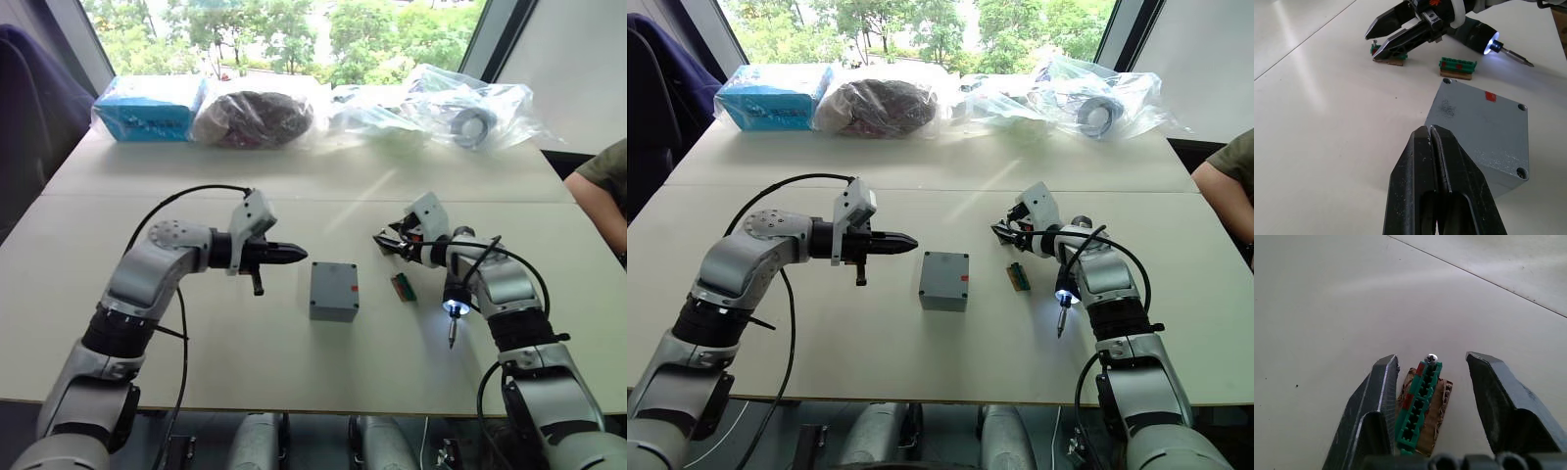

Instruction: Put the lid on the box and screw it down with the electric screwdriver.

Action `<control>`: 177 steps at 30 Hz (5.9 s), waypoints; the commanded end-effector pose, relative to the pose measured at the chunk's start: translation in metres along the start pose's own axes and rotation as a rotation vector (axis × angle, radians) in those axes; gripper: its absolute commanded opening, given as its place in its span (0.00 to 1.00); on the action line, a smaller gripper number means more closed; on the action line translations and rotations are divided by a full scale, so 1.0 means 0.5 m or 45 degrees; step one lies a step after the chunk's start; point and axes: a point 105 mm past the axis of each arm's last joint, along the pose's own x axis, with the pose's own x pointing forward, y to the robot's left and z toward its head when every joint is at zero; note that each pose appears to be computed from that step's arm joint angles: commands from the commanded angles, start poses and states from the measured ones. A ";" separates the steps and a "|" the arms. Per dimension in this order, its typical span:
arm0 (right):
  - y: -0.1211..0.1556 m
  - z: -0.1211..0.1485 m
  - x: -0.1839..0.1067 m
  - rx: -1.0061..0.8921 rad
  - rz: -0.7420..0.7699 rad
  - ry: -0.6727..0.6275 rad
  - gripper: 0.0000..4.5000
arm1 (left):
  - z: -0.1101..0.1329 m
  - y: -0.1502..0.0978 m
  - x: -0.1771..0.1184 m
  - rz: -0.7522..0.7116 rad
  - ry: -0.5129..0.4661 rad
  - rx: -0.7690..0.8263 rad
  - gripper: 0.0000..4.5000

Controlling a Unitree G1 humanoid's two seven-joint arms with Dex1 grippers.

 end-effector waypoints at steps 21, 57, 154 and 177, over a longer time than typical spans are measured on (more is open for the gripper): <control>0.008 0.084 -0.037 0.021 0.013 -0.190 0.02 | 0.002 -0.004 -0.004 -0.002 -0.014 0.026 0.00; 0.029 0.039 -0.049 -0.020 0.013 -0.093 0.49 | -0.003 -0.004 0.006 -0.002 -0.028 0.021 0.00; 0.019 0.131 -0.092 -0.112 0.010 -0.266 0.02 | 0.012 0.000 -0.003 0.004 -0.080 -0.002 0.00; 0.193 0.084 -0.140 -0.150 0.318 -0.181 0.02 | 0.011 -0.056 -0.044 -0.185 0.068 0.073 0.00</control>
